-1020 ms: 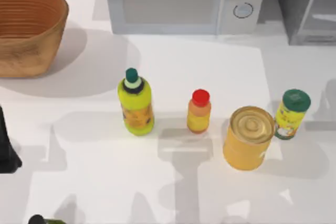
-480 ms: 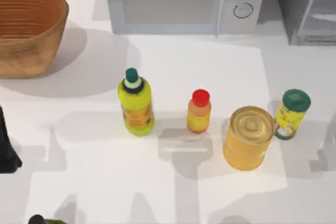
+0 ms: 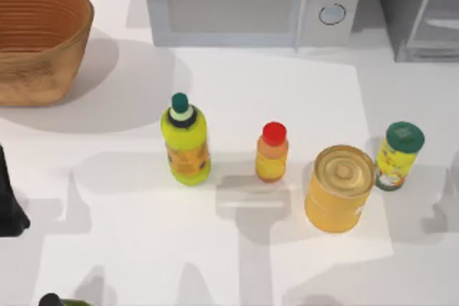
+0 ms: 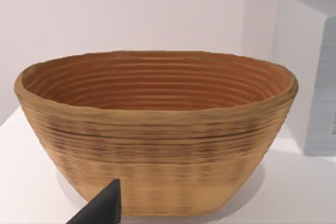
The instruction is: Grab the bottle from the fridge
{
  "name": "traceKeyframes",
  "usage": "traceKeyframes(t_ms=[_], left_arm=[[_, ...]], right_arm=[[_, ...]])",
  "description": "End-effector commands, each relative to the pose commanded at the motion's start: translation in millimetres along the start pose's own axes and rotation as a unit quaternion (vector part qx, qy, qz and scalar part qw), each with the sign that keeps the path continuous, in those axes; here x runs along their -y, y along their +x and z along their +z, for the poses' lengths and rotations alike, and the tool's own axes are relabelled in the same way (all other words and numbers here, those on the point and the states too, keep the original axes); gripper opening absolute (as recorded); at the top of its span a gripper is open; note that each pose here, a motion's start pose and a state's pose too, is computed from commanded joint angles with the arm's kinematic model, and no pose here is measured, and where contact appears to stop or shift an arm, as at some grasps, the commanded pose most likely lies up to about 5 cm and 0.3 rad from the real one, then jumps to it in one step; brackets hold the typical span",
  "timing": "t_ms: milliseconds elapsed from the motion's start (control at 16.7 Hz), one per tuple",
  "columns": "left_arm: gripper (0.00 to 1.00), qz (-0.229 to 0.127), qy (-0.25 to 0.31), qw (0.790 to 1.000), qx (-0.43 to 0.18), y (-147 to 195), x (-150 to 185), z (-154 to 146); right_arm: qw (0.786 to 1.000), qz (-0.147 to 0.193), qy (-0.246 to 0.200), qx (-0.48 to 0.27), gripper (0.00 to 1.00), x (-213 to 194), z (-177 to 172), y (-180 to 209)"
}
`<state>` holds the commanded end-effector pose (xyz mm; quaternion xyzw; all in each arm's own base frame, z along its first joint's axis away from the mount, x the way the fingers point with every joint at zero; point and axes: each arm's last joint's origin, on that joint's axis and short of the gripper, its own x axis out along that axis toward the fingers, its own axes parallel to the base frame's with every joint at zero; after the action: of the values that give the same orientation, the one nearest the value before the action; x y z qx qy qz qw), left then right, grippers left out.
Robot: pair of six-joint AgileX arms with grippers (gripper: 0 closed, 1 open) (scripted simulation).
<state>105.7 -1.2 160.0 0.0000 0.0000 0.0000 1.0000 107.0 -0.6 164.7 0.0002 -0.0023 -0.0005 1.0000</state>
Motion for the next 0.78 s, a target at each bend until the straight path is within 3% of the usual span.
traceKeyframes(t_ms=[360,780], left_arm=[[1.0,0.0,0.0,1.0,0.0,0,0,0],[1.0,0.0,0.0,1.0,0.0,0,0,0]], right_arm=[[1.0,-0.001,-0.004,0.009,0.0,-11,37,24],[1.0,-0.002,-0.013,-0.01,0.0,-58,55,109]])
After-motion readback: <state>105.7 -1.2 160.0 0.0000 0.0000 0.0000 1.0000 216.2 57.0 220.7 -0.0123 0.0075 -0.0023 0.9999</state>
